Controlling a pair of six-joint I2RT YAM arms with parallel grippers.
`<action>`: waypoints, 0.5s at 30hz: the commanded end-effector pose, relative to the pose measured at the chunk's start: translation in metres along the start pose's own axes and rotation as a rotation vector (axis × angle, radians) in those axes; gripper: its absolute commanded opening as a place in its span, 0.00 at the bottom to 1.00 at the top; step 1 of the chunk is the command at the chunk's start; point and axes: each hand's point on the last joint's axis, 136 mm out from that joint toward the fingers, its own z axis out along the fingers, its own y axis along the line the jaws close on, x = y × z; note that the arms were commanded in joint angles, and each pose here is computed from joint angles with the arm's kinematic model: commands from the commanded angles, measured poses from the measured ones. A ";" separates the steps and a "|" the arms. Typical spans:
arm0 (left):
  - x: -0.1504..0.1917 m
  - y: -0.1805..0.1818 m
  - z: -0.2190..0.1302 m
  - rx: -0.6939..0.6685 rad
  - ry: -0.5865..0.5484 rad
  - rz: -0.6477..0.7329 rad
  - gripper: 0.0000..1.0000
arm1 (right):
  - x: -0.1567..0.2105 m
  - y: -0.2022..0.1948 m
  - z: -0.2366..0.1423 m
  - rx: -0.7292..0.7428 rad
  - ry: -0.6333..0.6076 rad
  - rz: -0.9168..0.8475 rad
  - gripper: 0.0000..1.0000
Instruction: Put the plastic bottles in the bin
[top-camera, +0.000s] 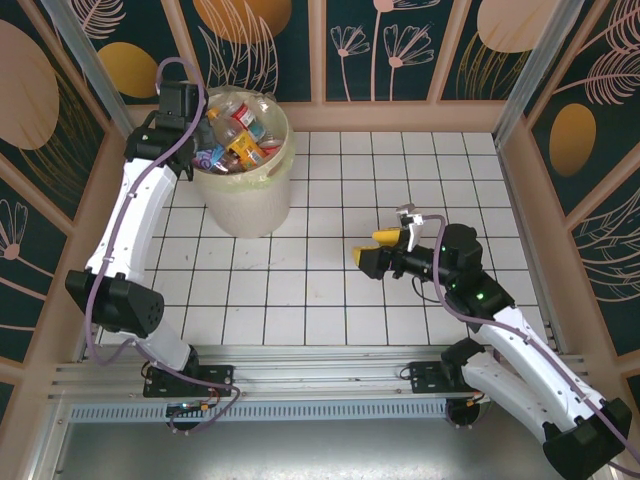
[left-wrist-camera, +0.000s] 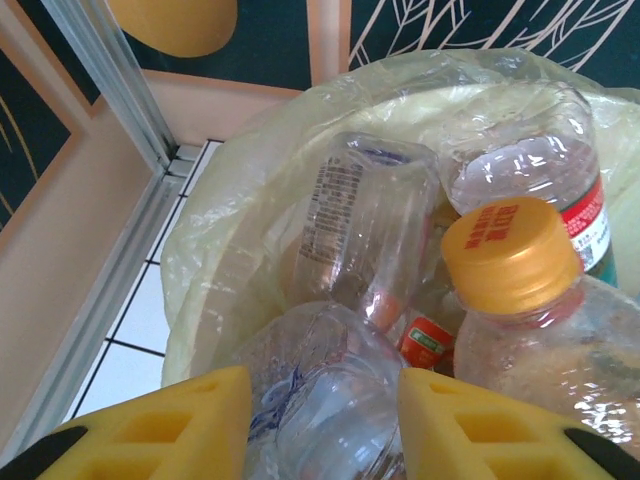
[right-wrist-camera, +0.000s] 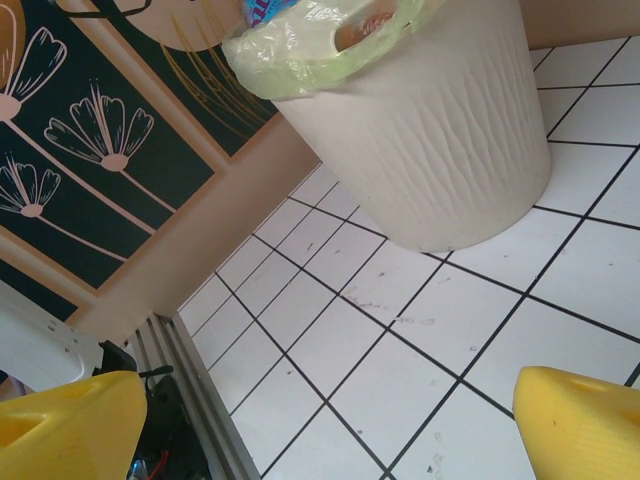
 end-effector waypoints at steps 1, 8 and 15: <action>0.015 -0.011 0.015 0.048 0.047 0.008 0.43 | -0.002 -0.001 -0.002 0.007 -0.018 -0.018 0.95; 0.015 -0.014 0.016 0.061 0.051 0.002 0.43 | -0.003 -0.002 -0.002 0.013 -0.021 -0.017 0.95; -0.009 -0.012 -0.021 0.119 -0.049 -0.026 0.52 | -0.009 -0.012 -0.004 0.078 -0.058 -0.021 0.95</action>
